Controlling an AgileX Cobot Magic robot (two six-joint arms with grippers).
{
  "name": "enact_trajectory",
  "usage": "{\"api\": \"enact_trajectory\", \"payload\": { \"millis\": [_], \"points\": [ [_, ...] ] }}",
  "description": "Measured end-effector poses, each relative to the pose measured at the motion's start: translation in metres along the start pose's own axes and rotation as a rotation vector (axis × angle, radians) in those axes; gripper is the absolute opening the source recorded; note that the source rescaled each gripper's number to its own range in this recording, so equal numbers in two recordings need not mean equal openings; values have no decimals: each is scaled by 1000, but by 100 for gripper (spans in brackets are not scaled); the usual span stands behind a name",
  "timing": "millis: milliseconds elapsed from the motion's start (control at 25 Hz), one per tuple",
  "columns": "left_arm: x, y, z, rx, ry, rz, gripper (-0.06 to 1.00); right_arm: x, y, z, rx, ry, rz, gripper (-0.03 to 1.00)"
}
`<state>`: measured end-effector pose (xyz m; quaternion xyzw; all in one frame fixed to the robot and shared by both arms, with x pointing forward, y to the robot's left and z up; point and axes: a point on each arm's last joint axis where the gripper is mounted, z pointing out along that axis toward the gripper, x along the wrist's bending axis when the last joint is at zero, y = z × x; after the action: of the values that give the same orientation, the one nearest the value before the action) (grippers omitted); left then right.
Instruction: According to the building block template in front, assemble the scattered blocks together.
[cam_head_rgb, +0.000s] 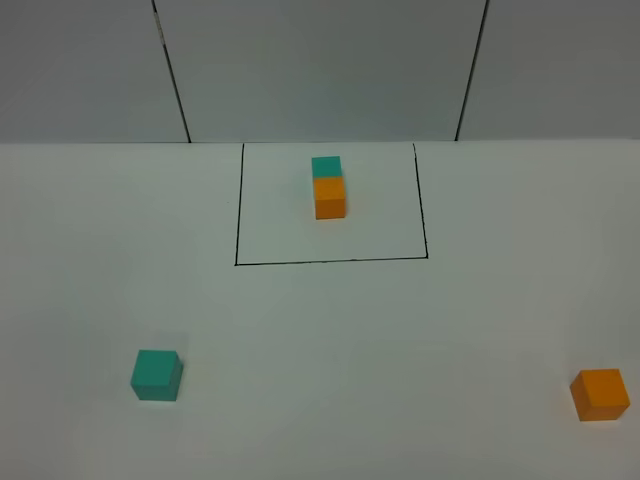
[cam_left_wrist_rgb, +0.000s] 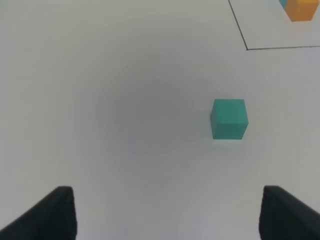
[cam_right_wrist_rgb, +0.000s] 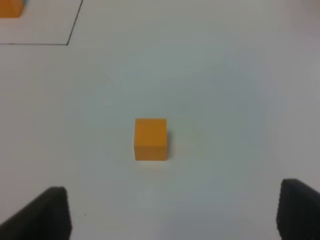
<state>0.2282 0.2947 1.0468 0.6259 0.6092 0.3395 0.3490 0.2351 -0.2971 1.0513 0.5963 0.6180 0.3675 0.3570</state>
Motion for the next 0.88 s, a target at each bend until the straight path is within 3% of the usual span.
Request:
{"api": "enact_trajectory", "payload": {
  "millis": [880],
  "points": [
    [0, 0, 0, 0, 0, 0, 67, 0, 0, 0, 0, 0, 1, 70]
  ]
}}
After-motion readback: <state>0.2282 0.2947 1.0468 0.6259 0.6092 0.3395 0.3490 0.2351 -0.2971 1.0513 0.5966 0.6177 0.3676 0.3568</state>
